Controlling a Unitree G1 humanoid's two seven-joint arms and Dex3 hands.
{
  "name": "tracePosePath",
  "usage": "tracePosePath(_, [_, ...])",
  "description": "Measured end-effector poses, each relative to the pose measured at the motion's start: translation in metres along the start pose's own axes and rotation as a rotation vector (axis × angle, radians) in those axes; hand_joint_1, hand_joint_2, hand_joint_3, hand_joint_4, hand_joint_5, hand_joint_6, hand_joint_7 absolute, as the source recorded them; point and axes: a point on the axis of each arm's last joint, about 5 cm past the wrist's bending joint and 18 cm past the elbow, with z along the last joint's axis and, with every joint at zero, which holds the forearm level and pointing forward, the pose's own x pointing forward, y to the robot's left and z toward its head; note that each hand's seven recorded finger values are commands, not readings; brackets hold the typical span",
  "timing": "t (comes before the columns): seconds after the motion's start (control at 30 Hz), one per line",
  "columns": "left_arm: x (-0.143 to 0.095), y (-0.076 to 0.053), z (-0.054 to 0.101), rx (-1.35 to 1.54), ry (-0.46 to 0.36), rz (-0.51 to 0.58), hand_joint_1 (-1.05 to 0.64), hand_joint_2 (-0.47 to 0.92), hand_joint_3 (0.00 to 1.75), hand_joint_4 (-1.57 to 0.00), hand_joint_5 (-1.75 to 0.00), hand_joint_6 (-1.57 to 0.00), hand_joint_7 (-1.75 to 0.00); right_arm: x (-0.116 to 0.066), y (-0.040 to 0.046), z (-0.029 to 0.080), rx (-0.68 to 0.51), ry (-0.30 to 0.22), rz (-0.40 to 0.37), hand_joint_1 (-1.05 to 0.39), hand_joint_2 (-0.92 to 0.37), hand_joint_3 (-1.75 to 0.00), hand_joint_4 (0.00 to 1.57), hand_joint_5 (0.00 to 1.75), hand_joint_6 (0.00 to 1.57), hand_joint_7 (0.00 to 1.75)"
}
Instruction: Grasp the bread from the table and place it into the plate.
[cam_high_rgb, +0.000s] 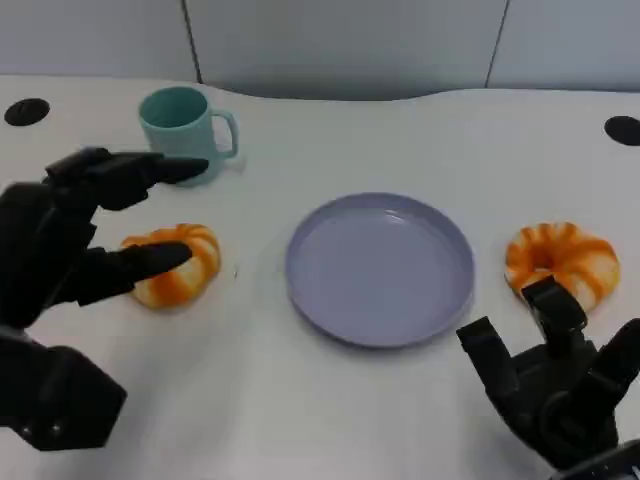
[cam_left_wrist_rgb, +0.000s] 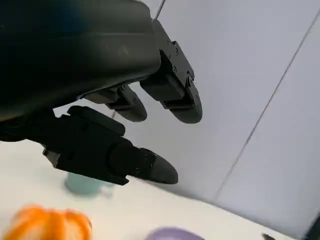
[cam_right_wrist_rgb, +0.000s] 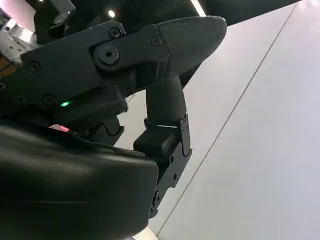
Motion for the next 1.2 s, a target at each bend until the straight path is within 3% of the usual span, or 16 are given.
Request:
tracePosePath(0.1, [0.003, -0.006, -0.002, 0.069, -0.007, -0.021, -0.55, 0.82, 0.0, -0.49, -0.1, -0.63, -0.01, 0.001, -0.0003, 0.0, 0.0, 0.001, 0.001, -0.6, -0.92, -0.11, 0.92, 1.75, 0.7, 1.75])
tracePosePath(0.13, [0.003, -0.008, -0.005, 0.106, 0.002, -0.046, -0.69, 0.83, 0.0, -0.45, -0.06, -0.55, 0.0, 0.002, -0.0003, 0.0, 0.0, 0.001, 0.003, -0.61, -0.92, -0.12, 0.92, 1.75, 0.7, 1.75])
tracePosePath(0.2, [0.013, -0.017, -0.015, 0.228, 0.029, -0.14, -0.76, 0.83, 0.0, -0.43, -0.04, -0.51, 0.0, 0.002, -0.0005, 0.001, -0.006, -0.004, 0.003, -0.61, -0.92, -0.12, 0.92, 1.75, 0.69, 1.75])
tracePosePath(0.33, [0.032, -0.026, -0.041, 0.505, 0.094, -0.332, -0.8, 0.81, 0.0, -0.39, -0.01, -0.46, 0.0, 0.006, 0.0002, 0.002, -0.014, -0.01, 0.017, -0.6, -0.92, -0.11, 0.93, 1.75, 0.7, 1.75])
tracePosePath(0.6, [0.043, -0.044, -0.054, 0.618, 0.125, -0.564, -0.84, 0.86, 0.01, -0.29, 0.0, -0.36, 0.0, 0.011, 0.0001, 0.003, -0.011, -0.01, 0.027, -0.59, -0.92, -0.1, 0.93, 1.75, 0.7, 1.75])
tracePosePath(0.77, [0.042, -0.049, -0.064, 0.687, 0.19, -0.698, -0.9, 0.9, 0.02, -0.27, 0.0, -0.32, 0.0, 0.012, 0.0006, 0.002, -0.006, -0.01, 0.026, -0.6, -0.92, -0.09, 0.92, 1.75, 0.7, 1.75])
tracePosePath(1.2, [0.048, -0.068, -0.061, 0.567, 0.308, -0.718, -0.94, 0.92, 0.15, -0.17, 0.0, -0.18, 0.0, 0.012, 0.0008, 0.001, -0.001, -0.01, 0.043, -0.6, -0.92, -0.1, 0.9, 1.75, 0.69, 1.75])
